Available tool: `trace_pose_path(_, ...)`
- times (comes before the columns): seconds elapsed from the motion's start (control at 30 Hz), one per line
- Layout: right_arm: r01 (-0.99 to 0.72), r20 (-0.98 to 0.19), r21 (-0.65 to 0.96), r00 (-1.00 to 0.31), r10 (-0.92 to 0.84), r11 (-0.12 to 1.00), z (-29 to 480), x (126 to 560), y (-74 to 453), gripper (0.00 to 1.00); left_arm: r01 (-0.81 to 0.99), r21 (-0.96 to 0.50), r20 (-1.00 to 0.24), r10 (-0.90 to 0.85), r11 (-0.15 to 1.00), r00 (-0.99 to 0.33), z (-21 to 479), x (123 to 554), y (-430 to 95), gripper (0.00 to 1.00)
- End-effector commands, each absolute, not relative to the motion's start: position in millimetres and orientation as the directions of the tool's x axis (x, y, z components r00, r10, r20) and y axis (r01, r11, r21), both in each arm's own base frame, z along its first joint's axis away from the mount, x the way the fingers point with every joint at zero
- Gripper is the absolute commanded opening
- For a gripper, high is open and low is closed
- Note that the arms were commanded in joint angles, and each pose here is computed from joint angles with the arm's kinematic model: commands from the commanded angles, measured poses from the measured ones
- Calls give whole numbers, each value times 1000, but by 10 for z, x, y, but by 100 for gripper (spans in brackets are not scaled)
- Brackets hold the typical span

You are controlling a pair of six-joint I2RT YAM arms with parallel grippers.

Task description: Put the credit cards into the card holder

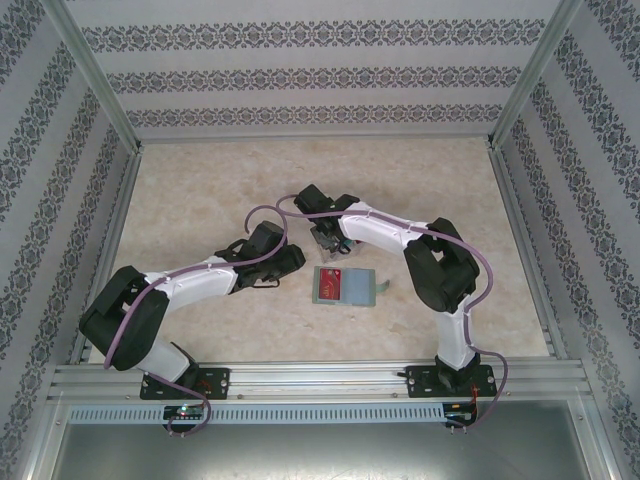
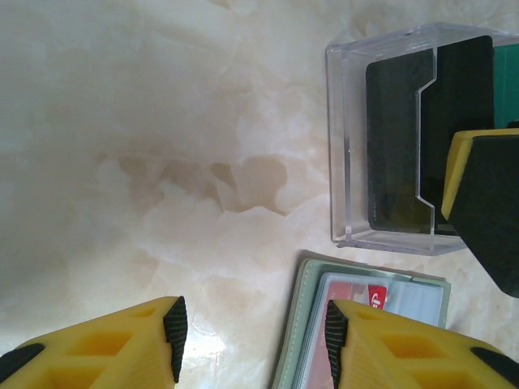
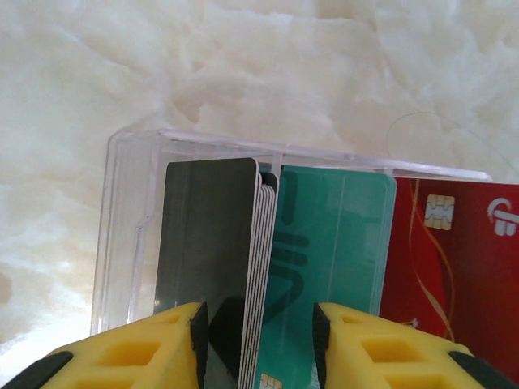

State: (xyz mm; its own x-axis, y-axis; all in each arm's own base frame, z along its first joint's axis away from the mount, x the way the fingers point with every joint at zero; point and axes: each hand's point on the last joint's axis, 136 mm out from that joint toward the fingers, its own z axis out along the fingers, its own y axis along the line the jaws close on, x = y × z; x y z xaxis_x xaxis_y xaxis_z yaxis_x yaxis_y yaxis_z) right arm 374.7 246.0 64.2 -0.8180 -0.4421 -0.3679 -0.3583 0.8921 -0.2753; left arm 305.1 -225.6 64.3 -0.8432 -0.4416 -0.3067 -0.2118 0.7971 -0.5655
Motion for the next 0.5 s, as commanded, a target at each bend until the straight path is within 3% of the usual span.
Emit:
trace_pose_path(0.0,-349,-395,-329,-793,-463,877,851,3819,2398,37,-222,-585,-314,-470,780,-825,725,3096,-2226,51)
trace_pose_path(0.47,-341,-396,-345,-792,-464,875,850,3807,2352,20,-227,-606,-280,-472,762,-836,658,3106,-2309,51)
